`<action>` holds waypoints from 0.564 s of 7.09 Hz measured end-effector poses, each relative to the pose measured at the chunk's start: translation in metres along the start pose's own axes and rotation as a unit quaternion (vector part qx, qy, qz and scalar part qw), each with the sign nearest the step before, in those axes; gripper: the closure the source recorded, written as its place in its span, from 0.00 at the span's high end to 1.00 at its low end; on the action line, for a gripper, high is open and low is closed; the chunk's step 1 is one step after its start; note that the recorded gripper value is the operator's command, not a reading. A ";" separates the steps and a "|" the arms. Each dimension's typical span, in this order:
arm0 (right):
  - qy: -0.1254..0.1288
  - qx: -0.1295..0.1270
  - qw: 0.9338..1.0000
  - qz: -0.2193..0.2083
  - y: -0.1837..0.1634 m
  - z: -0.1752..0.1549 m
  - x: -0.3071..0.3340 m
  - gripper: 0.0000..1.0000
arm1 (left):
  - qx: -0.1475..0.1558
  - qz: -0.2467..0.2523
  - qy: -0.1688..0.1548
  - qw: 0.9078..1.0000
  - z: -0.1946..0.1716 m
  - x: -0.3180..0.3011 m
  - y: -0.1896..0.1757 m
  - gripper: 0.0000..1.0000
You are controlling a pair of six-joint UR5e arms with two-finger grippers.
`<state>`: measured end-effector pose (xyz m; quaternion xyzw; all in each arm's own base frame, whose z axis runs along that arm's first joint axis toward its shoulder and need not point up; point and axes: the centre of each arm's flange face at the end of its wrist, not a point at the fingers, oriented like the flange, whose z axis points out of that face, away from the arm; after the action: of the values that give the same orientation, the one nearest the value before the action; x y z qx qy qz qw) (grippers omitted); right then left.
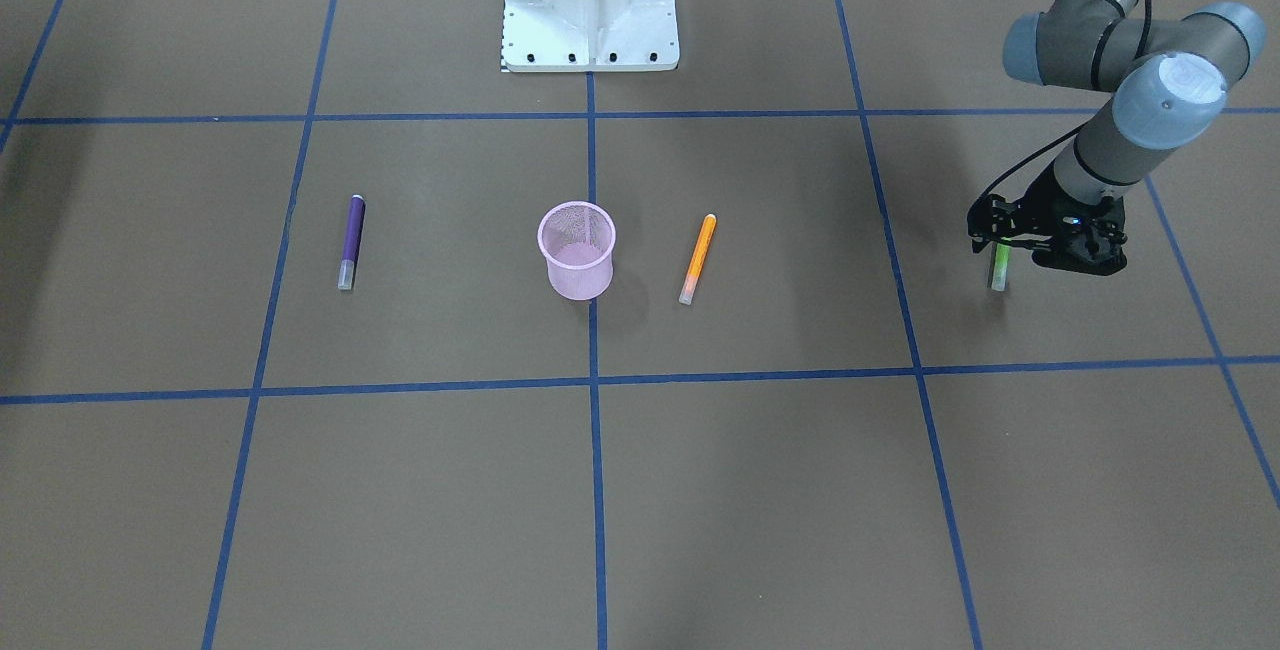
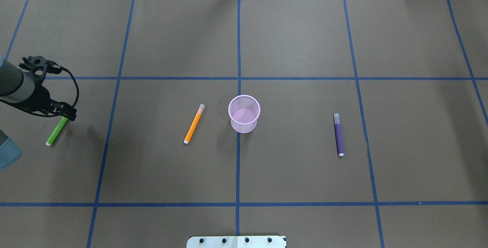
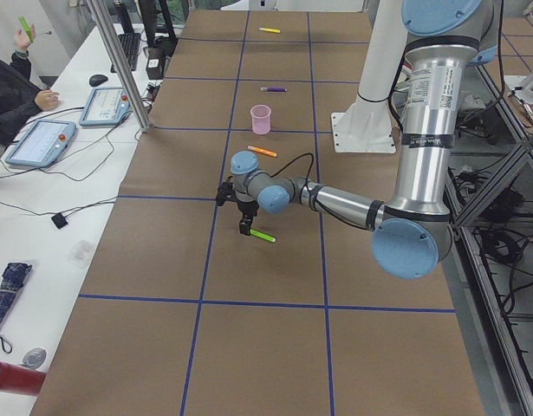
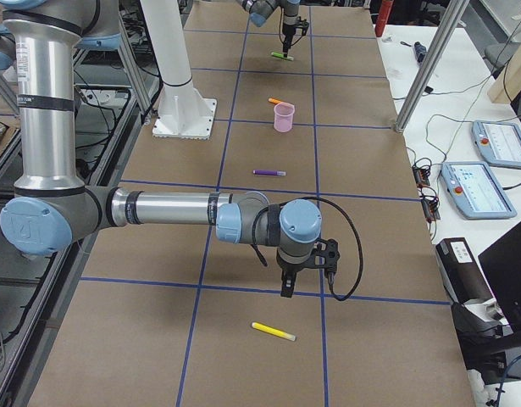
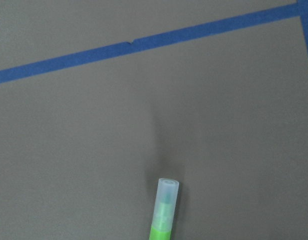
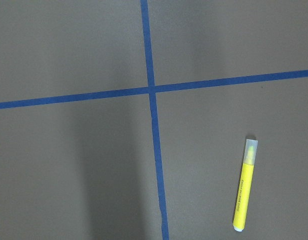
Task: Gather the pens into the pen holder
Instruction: 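Lower the left gripper onto the green marker, then close the left gripper on the green marker's upper end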
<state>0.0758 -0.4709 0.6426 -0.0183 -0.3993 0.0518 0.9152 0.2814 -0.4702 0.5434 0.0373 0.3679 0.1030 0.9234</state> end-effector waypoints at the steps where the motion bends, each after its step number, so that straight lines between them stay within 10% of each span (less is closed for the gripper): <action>1: 0.000 0.000 1.000 0.001 0.000 0.000 0.000 1.00 | -0.003 0.001 -0.001 1.000 0.004 0.001 0.001 0.85; 4: -0.003 0.001 1.000 -0.001 -0.003 -0.001 -0.002 1.00 | -0.009 0.003 -0.003 1.000 0.012 0.000 0.000 0.78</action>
<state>0.0752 -0.4744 0.6403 -0.0172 -0.4016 0.0516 0.9142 0.2899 -0.4704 0.5516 0.0299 0.3640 0.1086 0.9245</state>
